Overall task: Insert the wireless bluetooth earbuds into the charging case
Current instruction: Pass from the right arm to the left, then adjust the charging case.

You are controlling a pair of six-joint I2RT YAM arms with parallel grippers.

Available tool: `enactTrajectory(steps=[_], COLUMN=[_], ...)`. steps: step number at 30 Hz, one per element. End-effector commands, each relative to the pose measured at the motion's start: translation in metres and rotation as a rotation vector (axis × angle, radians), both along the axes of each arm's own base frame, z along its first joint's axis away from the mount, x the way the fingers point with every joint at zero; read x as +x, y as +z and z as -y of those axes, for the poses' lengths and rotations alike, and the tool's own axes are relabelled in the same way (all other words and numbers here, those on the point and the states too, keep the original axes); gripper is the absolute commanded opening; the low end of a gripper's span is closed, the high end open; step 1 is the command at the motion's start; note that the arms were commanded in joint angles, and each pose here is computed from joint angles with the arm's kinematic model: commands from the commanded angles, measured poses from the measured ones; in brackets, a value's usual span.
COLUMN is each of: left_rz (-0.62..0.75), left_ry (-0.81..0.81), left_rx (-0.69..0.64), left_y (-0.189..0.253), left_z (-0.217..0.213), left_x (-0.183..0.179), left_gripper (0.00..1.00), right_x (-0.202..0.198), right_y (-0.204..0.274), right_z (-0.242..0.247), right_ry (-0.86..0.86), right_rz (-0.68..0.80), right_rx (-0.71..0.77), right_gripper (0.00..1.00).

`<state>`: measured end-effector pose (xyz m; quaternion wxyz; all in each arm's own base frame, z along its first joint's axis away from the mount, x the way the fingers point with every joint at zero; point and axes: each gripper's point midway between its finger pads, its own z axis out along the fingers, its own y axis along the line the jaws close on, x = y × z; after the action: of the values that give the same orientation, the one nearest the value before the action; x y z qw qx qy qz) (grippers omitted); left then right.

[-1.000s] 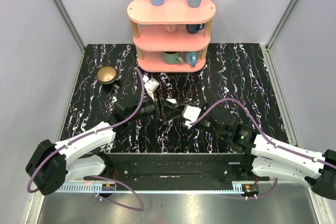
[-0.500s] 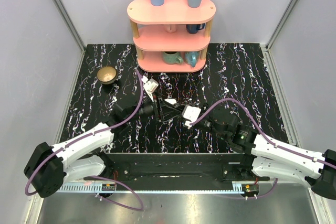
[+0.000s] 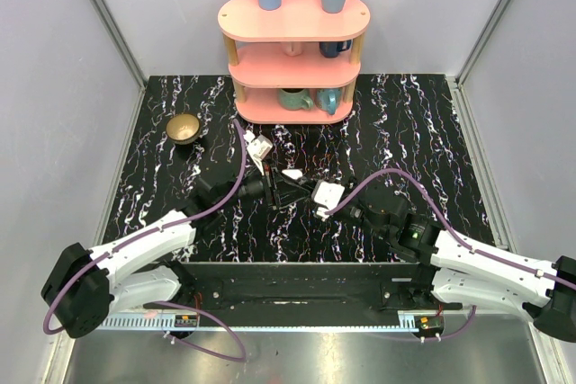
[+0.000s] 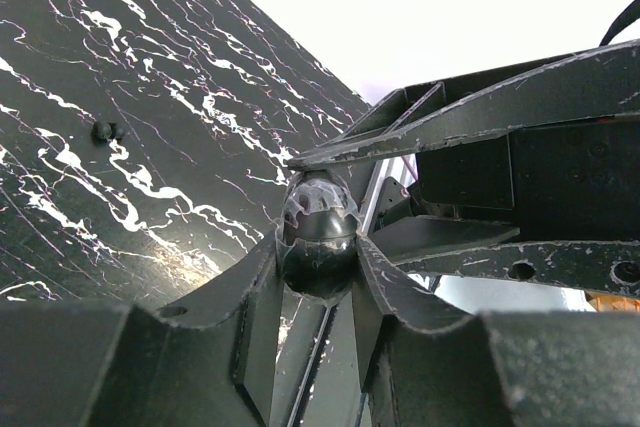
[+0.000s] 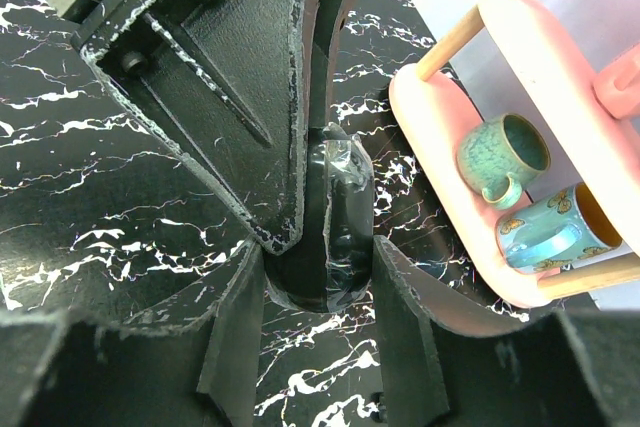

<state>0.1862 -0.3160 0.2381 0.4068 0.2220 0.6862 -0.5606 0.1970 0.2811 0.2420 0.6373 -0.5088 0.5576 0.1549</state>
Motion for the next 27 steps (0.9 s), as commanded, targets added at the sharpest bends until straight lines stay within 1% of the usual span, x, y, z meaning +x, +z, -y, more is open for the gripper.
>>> enactTrajectory(steps=[1, 2, 3, 9, 11, 12, 13, 15, 16, 17, 18, 19, 20, 21, 22, 23, 24, 25, 26, 27], left_rz=[0.074, 0.075, 0.084, 0.122, 0.146, 0.157, 0.187, 0.245, 0.274, 0.292, 0.353, 0.392, 0.409, 0.478, 0.509, 0.529, 0.587, 0.621, 0.64, 0.69], left_ry=[-0.027, -0.021, -0.012, 0.041, 0.087, 0.111, 0.135, 0.214, 0.273, 0.291, 0.325, 0.369, 0.39, 0.414, 0.427, 0.43, 0.443, 0.442, 0.434, 0.431], left_rx=[-0.047, -0.042, -0.034, -0.01, -0.011, 0.0, -0.014, -0.018, -0.026, -0.018, -0.039, -0.062, -0.056, -0.09, -0.099, -0.096, -0.104, -0.126, -0.123, -0.138], left_y=[0.026, 0.025, 0.024, 0.023, 0.027, 0.024, 0.032, 0.036, 0.041, 0.033, 0.043, 0.051, 0.043, 0.057, 0.059, 0.054, 0.061, 0.066, 0.059, 0.063], left_z=[0.005, 0.005, 0.004, -0.003, -0.009, -0.013, -0.018, -0.032, -0.04, -0.046, -0.056, -0.063, -0.069, -0.078, -0.082, -0.085, -0.091, -0.093, -0.094, -0.096], left_x=[-0.001, 0.0, 0.002, 0.008, 0.012, 0.015, 0.015, 0.02, 0.026, 0.025, 0.023, 0.026, 0.025, 0.021, 0.02, 0.017, 0.014, 0.01, 0.008, 0.003], left_gripper=[0.05, 0.0, 0.0, 0.0, 0.0, 0.0, 0.0, 0.0, 0.0, 0.0, 0.0, 0.0, 0.0, 0.0, 0.0, 0.0, 0.0, 0.0, 0.0, 0.0], right_x=[-0.002, -0.002, -0.001, 0.001, 0.002, 0.002, 0.0, 0.004, 0.004, 0.004, 0.002, -0.003, -0.005, -0.005, -0.004, -0.005, -0.006, -0.008, -0.007, -0.007], right_y=[0.028, 0.031, 0.035, 0.053, 0.059, 0.066, 0.07, 0.081, 0.082, 0.084, 0.089, 0.091, 0.095, 0.098, 0.1, 0.1, 0.103, 0.105, 0.109, 0.104], right_z=[-0.006, -0.006, -0.005, 0.0, 0.003, 0.005, 0.005, 0.012, 0.011, 0.011, 0.009, 0.002, 0.0, -0.001, -0.004, -0.005, -0.008, -0.011, -0.011, -0.013], right_ry=[0.017, 0.012, 0.005, -0.056, -0.088, -0.105, -0.129, -0.211, -0.243, -0.26, -0.254, -0.233, -0.229, -0.231, -0.253, -0.258, -0.244, -0.237, -0.239, -0.239], right_rz=[0.044, 0.042, 0.039, -0.04, -0.098, -0.131, -0.23, -0.318, -0.419, -0.462, -0.5, -0.581, -0.617, -0.66, -0.748, -0.797, -0.837, -0.929, -0.97, -1.012], right_rx=[0.098, 0.113, 0.135, 0.272, 0.336, 0.368, 0.436, 0.463, 0.532, 0.565, 0.606, 0.664, 0.706, 0.75, 0.829, 0.867, 0.911, 0.979, 1.036, 1.066], right_gripper=[0.49, 0.57, 0.66, 0.84, 0.89, 0.96, 0.99, 1.0, 1.0, 1.0, 1.0, 1.0, 1.0, 1.0, 1.0, 1.0, 1.0, 1.0, 1.0, 1.0])
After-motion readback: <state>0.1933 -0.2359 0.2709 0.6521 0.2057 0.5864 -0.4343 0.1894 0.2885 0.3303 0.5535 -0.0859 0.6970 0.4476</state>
